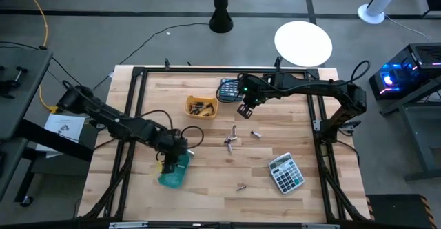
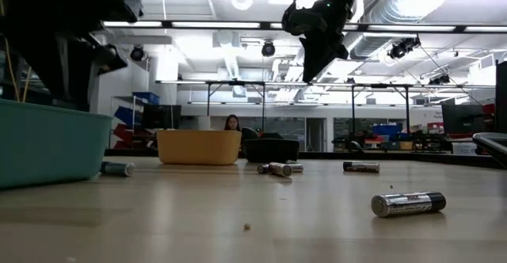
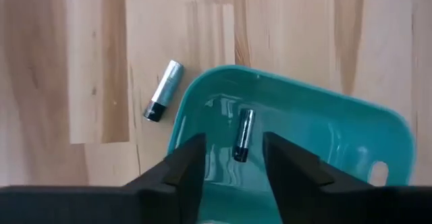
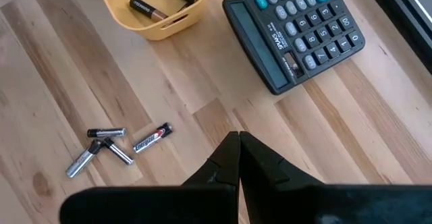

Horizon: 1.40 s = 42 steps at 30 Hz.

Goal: Sort batteries
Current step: Put the silver battery into the green bin

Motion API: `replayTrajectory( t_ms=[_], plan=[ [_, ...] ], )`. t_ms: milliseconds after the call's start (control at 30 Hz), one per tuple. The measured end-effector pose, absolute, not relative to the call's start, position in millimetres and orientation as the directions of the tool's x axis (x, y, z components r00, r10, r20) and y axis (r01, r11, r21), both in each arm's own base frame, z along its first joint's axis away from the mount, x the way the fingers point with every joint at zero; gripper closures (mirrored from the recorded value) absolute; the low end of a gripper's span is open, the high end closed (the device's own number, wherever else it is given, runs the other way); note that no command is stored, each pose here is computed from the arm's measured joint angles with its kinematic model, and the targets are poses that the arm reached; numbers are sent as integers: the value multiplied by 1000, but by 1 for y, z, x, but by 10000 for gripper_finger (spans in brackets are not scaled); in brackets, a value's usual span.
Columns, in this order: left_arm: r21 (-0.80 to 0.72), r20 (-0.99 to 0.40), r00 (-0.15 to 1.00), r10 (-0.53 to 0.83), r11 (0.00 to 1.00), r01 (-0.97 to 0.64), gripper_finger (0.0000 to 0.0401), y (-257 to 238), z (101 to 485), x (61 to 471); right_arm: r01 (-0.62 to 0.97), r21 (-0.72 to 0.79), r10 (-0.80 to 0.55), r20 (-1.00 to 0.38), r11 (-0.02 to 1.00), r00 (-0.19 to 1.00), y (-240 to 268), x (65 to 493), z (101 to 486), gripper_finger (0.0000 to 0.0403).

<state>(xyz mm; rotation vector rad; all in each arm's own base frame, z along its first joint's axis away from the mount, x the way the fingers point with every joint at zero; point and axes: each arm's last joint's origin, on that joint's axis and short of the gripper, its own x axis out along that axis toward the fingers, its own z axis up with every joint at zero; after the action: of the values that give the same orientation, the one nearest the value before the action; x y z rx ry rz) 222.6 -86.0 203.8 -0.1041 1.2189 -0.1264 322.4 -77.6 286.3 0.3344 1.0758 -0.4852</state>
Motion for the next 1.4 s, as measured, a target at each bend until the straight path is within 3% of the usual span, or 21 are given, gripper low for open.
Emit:
replayTrajectory(
  t_ms=[167, 233, 467, 600, 867, 1167, 1400],
  plan=[
    [-197, -923, 324, -209, 978, 67, 373, -87, 197, 231, 530, 28, -212, -897, 848, 387, -77, 322, 286, 403],
    [-194, -926, 317, -204, 979, 63, 391, -88, 194, 232, 529, 29, -211, -897, 848, 388, -77, 323, 286, 403],
    [-155, -943, 281, -176, 983, 95, 400, -83, 183, 238, 528, 30, -211, -896, 849, 390, -77, 323, 286, 403],
    [-124, -970, 201, -139, 989, 81, 401, -75, 173, 237, 528, 32, -209, -896, 849, 391, -76, 323, 286, 403],
    [92, -993, 81, 87, 993, 68, 401, -50, 171, 227, 525, 34, -207, -897, 850, 392, -76, 323, 286, 403],
    [184, -979, -54, 196, 967, 175, 401, -18, 174, 216, 521, 42, -199, -896, 852, 397, -76, 323, 286, 403],
    [233, -964, -99, 248, 962, 140, 401, 16, 175, 198, 518, 49, -193, -896, 854, 401, -76, 324, 287, 403]
  ],
)
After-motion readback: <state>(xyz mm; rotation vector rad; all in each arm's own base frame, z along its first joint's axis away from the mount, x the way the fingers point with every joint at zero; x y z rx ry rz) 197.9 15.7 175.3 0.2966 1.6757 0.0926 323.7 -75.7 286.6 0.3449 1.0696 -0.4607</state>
